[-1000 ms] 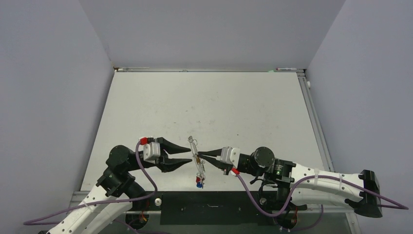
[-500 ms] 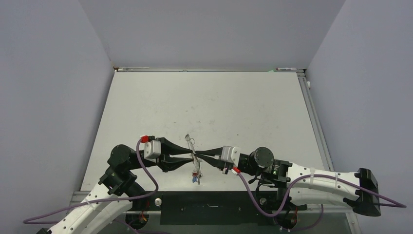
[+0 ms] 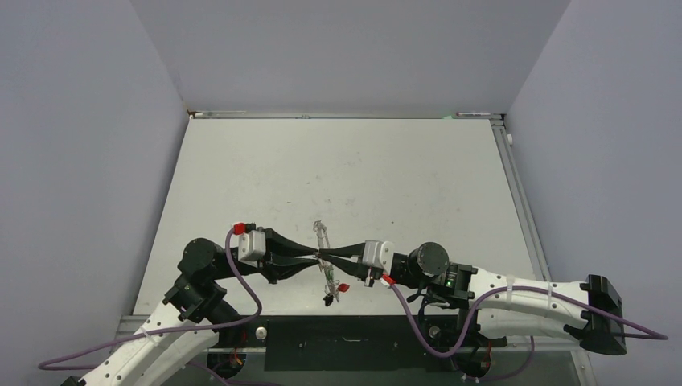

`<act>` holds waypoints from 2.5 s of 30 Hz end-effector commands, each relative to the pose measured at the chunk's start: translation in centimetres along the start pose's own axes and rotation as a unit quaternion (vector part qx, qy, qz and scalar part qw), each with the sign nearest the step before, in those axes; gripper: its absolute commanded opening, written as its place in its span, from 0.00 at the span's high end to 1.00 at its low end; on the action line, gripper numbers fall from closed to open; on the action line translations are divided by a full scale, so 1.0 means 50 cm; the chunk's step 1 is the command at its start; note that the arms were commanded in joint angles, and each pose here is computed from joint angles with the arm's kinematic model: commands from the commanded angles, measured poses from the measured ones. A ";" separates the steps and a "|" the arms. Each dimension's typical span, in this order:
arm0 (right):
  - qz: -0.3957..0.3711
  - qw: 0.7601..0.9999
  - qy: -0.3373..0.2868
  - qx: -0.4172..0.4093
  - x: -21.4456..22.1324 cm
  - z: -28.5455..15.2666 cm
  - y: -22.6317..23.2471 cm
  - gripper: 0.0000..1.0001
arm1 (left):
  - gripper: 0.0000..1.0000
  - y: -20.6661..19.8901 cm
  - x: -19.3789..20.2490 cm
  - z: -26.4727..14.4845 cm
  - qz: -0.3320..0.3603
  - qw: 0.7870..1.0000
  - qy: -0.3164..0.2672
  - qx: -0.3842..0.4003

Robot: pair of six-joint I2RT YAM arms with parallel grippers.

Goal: Put the keys on the keyring

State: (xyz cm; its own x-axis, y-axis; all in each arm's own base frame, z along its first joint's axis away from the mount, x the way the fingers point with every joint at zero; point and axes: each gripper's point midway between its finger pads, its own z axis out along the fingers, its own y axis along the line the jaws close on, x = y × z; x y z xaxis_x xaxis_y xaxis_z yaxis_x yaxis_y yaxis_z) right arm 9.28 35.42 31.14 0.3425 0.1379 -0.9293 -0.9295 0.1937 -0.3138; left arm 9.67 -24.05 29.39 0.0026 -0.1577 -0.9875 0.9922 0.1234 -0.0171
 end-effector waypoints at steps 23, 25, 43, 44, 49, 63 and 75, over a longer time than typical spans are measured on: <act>0.002 0.998 -0.059 -0.007 -0.064 0.017 0.000 0.95 | 0.81 -0.009 -0.034 -0.006 0.023 0.999 -0.034 0.006; 0.002 0.998 -0.060 -0.007 -0.065 0.018 0.000 0.95 | 0.83 -0.009 -0.032 -0.005 0.023 0.999 -0.032 0.007; 0.004 0.999 -0.043 -0.032 -0.061 0.012 0.015 0.95 | 1.00 0.012 -0.023 -0.019 0.051 0.998 -0.006 -0.030; 0.005 0.999 -0.034 -0.034 -0.057 0.013 0.016 0.95 | 1.00 0.013 -0.022 -0.020 0.052 0.998 -0.005 -0.032; 0.011 0.999 0.005 -0.032 -0.046 0.011 0.010 0.86 | 1.00 0.017 -0.021 -0.022 0.055 0.998 -0.001 -0.039; 0.004 0.984 0.155 -0.093 -0.005 -0.034 0.031 0.55 | 1.00 0.026 -0.005 -0.018 0.048 0.998 0.014 -0.042; 0.009 0.960 0.255 -0.114 0.059 -0.048 0.041 0.58 | 1.00 0.016 0.044 0.006 0.009 0.998 0.062 -0.016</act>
State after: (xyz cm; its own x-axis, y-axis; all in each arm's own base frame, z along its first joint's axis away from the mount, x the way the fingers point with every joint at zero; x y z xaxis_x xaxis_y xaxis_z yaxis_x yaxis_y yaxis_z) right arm 7.96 33.84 27.18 0.2645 -0.3256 -0.9078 -0.9618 -0.0198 -0.2731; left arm 10.76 -24.20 24.47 -0.0555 0.0033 -0.9985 0.9834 0.1733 -0.0541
